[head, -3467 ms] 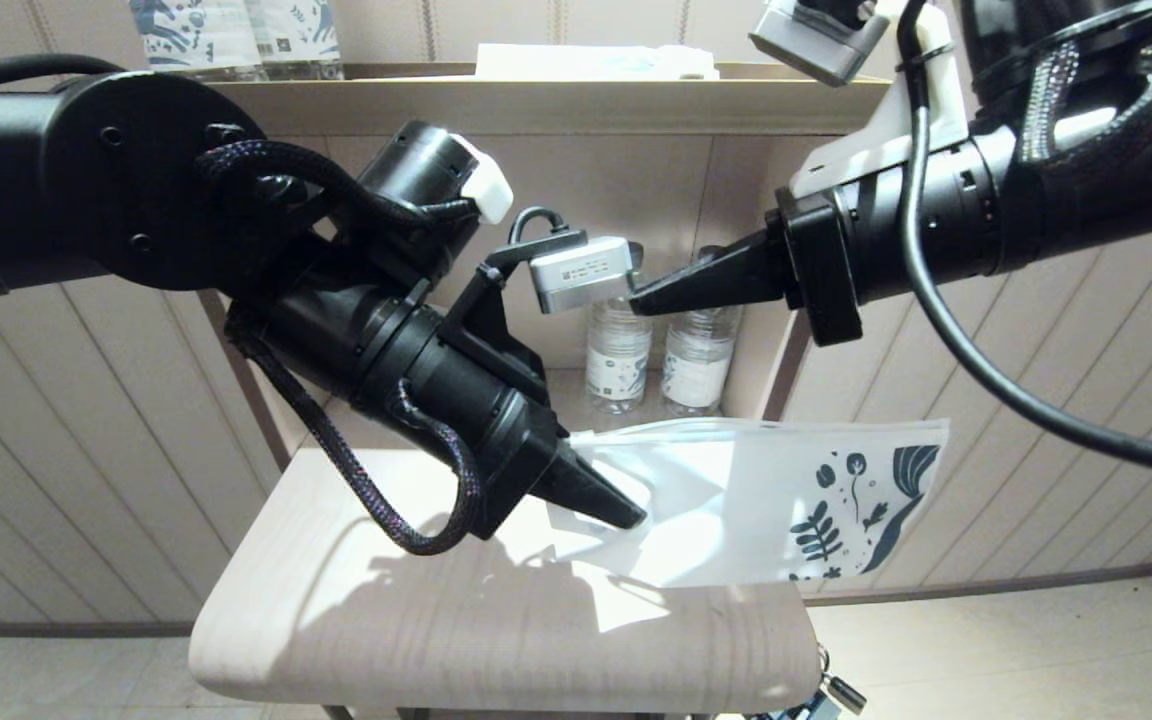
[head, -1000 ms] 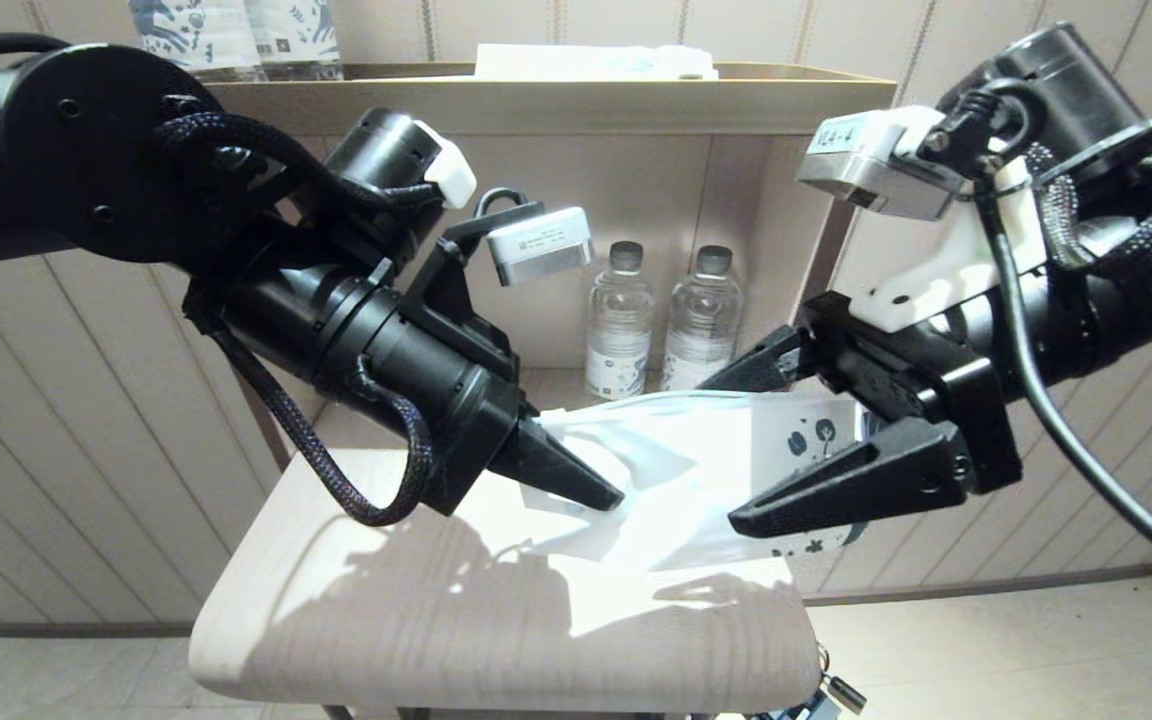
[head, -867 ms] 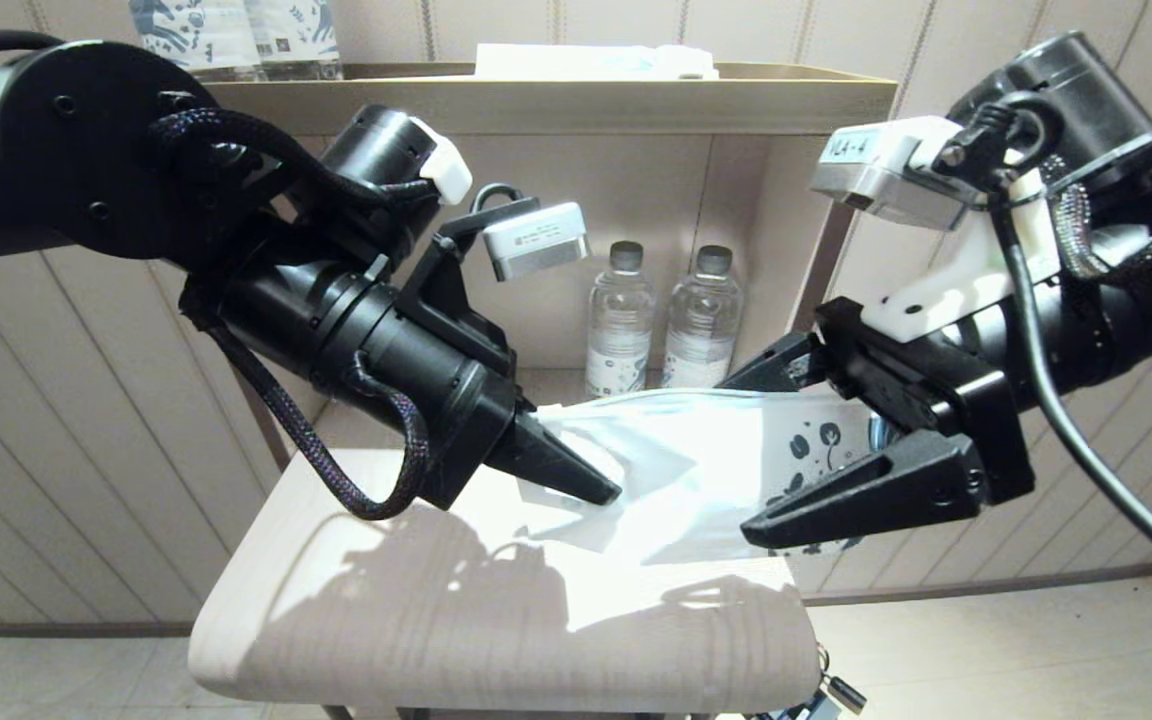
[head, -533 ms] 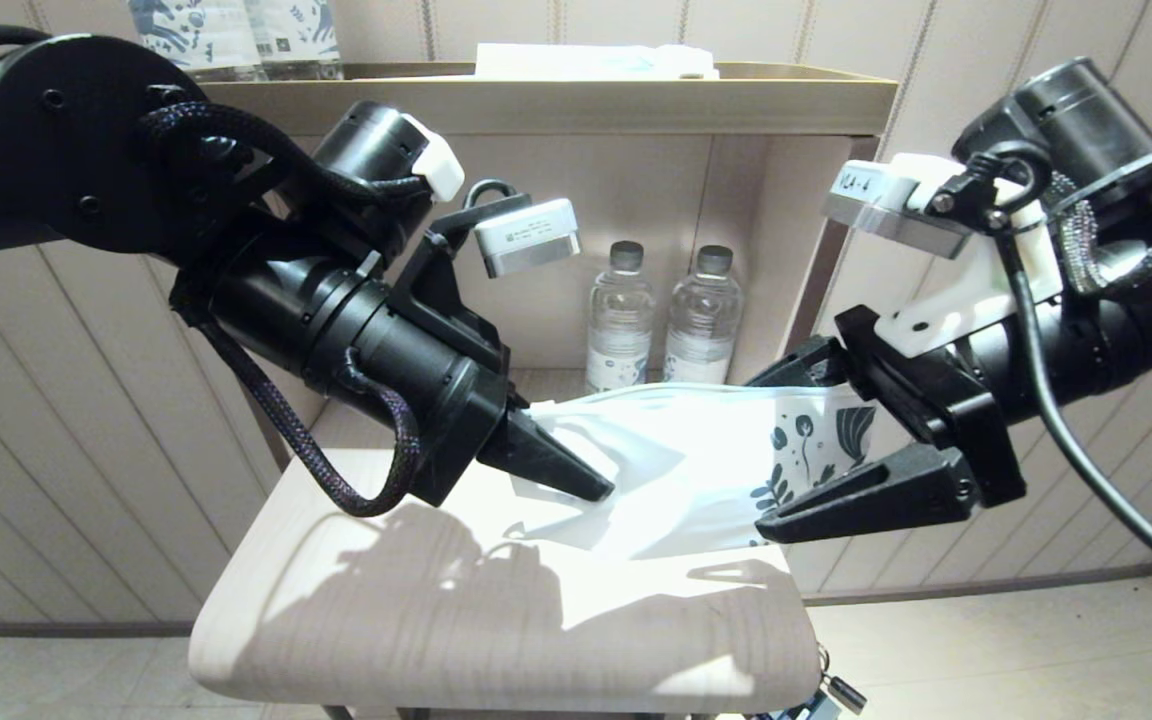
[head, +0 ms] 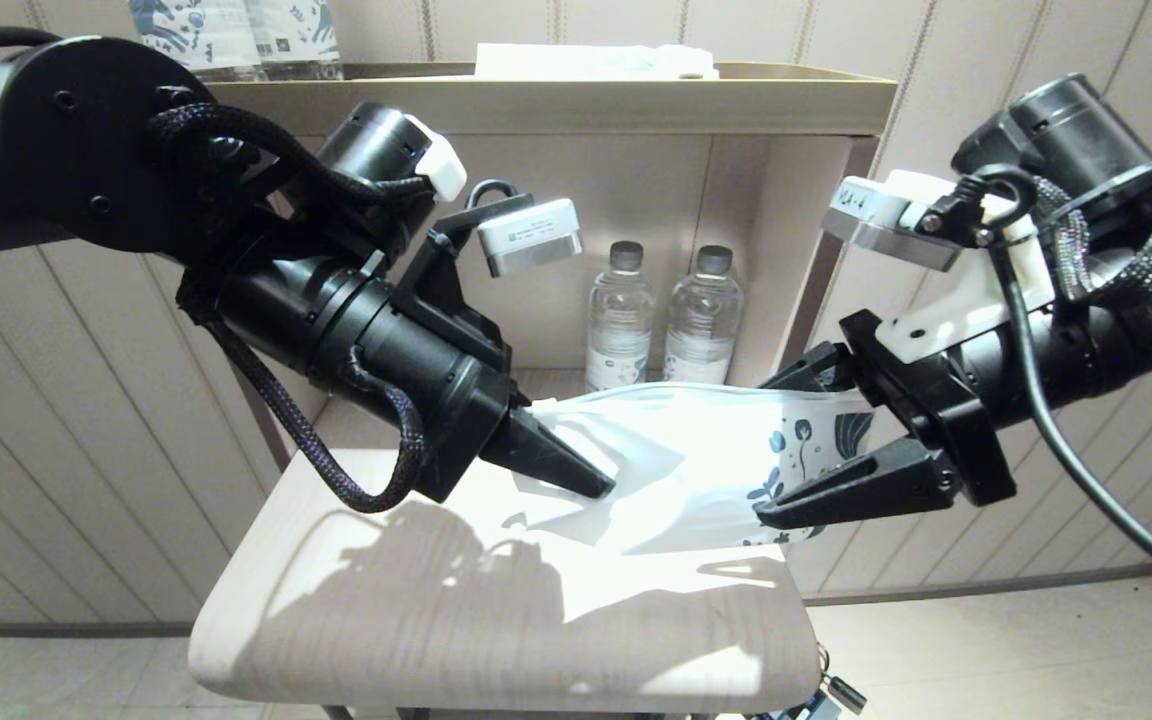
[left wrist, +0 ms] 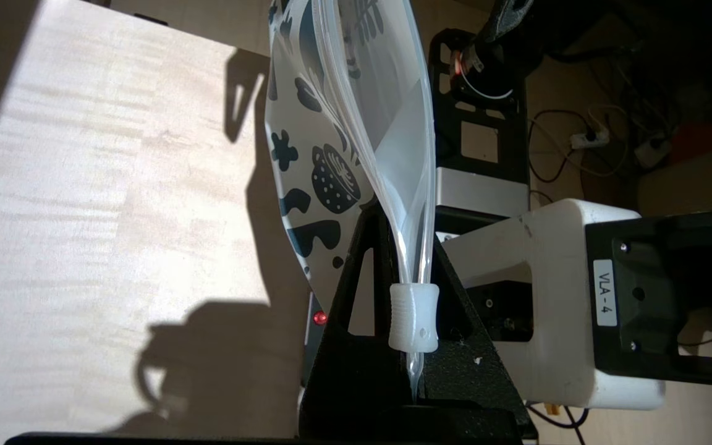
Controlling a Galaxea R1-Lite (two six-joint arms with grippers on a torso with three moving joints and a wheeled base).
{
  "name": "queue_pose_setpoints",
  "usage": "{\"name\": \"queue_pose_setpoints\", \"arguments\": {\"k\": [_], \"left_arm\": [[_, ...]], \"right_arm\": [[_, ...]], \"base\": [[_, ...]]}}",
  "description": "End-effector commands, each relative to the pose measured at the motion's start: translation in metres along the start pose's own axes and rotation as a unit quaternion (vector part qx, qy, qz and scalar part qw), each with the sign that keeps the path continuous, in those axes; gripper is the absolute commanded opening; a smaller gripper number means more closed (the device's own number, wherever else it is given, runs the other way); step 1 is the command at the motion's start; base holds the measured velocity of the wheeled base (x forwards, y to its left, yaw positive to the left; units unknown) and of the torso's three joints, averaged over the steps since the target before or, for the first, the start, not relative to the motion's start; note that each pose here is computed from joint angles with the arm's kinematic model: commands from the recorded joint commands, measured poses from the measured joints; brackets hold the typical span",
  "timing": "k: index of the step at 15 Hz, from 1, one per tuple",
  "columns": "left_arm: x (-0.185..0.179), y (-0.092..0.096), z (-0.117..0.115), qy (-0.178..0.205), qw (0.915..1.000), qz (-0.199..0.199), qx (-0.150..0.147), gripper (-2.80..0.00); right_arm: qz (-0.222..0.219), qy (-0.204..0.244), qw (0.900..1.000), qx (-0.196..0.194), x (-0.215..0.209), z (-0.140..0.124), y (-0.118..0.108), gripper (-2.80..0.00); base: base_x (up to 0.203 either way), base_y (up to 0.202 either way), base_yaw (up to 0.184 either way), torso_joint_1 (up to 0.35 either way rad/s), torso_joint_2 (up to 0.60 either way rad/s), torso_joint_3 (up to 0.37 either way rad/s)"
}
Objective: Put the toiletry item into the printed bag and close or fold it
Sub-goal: Hand it to the other hand
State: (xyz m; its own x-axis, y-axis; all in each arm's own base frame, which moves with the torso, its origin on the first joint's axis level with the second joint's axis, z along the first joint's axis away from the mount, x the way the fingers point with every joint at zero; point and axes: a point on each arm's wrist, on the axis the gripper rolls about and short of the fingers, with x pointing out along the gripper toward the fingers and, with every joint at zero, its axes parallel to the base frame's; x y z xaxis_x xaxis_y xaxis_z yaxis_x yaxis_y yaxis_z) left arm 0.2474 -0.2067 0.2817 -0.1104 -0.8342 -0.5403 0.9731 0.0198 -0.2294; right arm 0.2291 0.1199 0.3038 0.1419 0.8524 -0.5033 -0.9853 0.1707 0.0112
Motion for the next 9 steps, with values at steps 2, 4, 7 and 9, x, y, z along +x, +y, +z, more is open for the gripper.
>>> {"name": "queue_pose_setpoints", "arguments": {"k": [2,4,7,9], "left_arm": [[0.0009,0.0008,-0.0007,0.001,1.0000,-0.003,-0.002,-2.80],[0.0011,0.0017,-0.0011,0.002,1.0000,-0.003,-0.003,-2.80],[0.0015,0.0021,-0.0013,0.002,1.0000,-0.003,-0.003,-2.80],[0.0008,0.0012,-0.0013,0.002,1.0000,-0.003,-0.003,-2.80]], "right_arm": [[0.006,0.004,1.000,0.004,-0.0001,-0.0014,0.0018,0.00],[0.006,0.004,1.000,0.005,-0.0003,-0.0018,0.0021,0.00],[0.000,0.007,1.000,0.005,-0.0005,-0.0033,0.0020,0.00],[-0.008,0.011,1.000,0.004,0.0000,-0.0026,0.0008,0.00]], "base": [[0.000,0.000,0.000,0.000,0.00,0.000],[0.000,0.000,0.000,0.000,0.00,0.000],[0.000,0.000,0.000,0.000,0.00,0.000],[0.000,0.000,0.000,0.000,0.00,0.000]]}}
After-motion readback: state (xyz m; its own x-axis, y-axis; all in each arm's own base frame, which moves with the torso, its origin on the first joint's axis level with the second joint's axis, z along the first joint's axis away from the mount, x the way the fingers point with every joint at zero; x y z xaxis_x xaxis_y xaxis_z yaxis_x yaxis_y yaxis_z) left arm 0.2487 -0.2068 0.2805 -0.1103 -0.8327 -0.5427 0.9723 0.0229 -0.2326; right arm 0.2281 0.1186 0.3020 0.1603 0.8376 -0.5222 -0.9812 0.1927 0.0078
